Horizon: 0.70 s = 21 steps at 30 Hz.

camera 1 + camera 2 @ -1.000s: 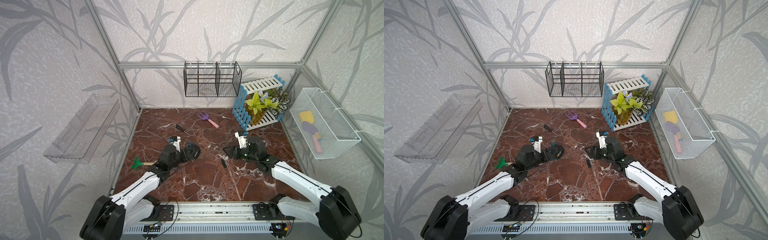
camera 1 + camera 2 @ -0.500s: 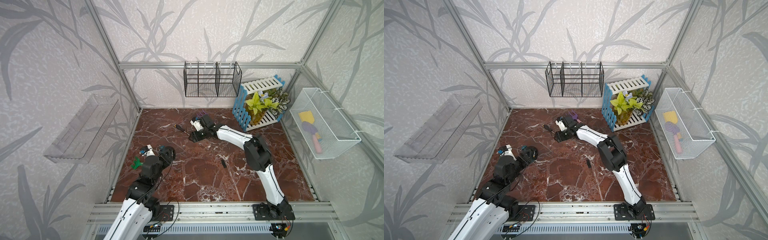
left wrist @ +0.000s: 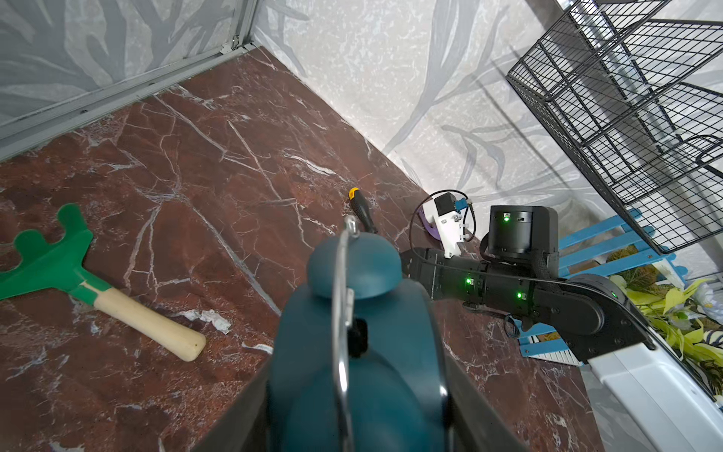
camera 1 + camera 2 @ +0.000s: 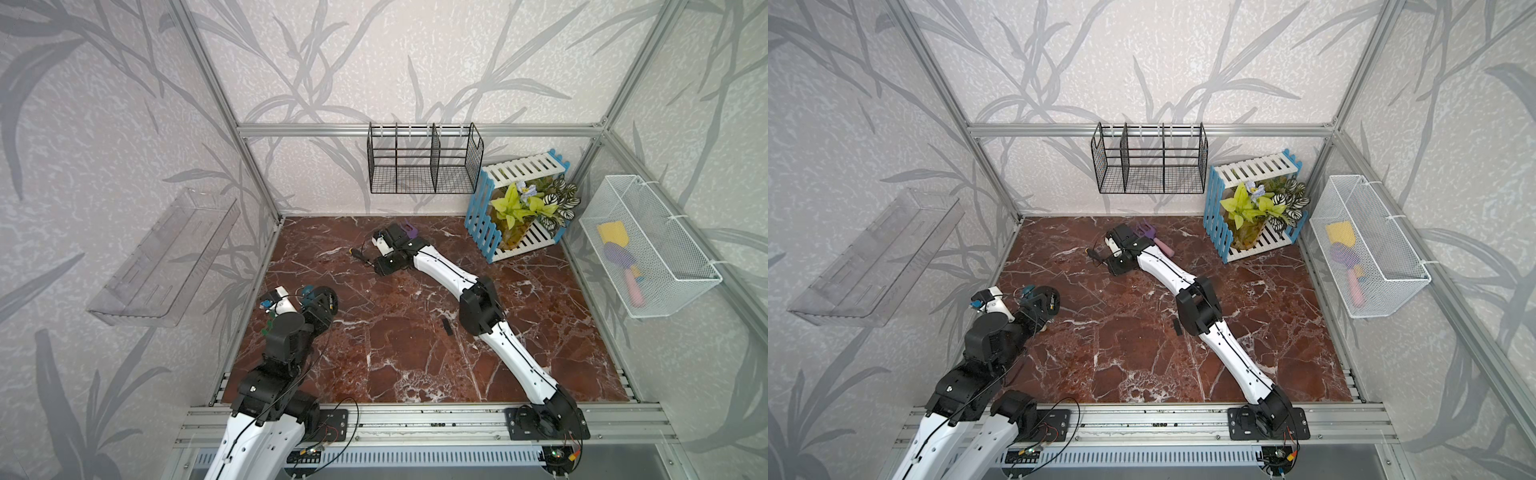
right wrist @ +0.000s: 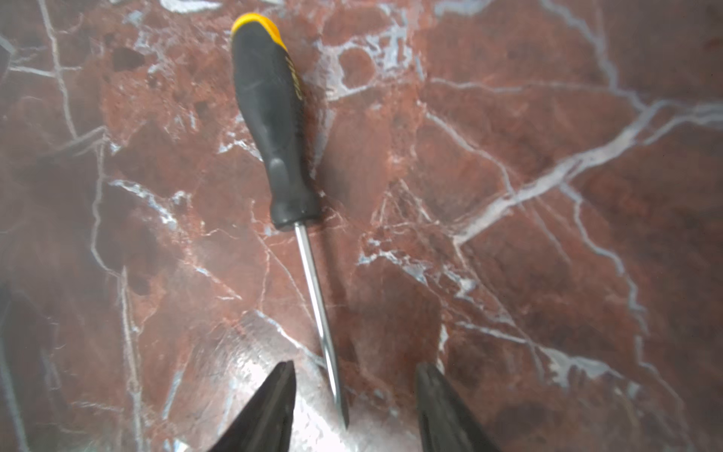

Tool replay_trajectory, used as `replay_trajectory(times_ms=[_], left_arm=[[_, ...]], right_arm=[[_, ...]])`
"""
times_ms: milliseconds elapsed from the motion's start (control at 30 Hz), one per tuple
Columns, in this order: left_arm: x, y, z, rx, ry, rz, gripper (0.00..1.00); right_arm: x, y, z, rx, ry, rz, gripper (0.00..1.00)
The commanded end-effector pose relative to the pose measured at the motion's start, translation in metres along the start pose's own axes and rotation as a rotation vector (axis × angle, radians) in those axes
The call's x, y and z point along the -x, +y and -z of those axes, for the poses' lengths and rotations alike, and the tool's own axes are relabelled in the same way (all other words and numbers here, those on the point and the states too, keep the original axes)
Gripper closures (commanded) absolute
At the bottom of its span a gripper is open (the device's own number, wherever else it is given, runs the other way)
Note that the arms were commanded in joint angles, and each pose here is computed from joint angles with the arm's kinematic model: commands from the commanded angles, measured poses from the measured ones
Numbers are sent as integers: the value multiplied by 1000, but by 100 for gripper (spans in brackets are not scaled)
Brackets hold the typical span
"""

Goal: Remove the battery from the alarm
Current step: Move the screwdriver to the center of the board.

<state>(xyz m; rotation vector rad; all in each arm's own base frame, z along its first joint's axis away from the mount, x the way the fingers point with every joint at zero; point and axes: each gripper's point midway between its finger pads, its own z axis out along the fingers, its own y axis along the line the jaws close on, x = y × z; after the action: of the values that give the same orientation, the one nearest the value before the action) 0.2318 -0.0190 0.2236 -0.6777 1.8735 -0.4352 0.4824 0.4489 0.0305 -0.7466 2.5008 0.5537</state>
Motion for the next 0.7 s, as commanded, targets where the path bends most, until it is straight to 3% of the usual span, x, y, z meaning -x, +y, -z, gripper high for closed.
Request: replay_trajectory(times_ms=[0,133,433,667], left_arm=[[8,-12,-3,-46,-29,23,79],[13,-16,-2,-55,-40,17,79],[16,-18,-2,-66,-50,17,79],[9,-31,-15,-133,-37,43,79]], right_arm=[[-14,6,-13,-20,36,15,53],[-22,10,-20,-39,55,41,61],[-29,5,-14,-114,83,115,98],[-30,13,46,-97,106,159,100]])
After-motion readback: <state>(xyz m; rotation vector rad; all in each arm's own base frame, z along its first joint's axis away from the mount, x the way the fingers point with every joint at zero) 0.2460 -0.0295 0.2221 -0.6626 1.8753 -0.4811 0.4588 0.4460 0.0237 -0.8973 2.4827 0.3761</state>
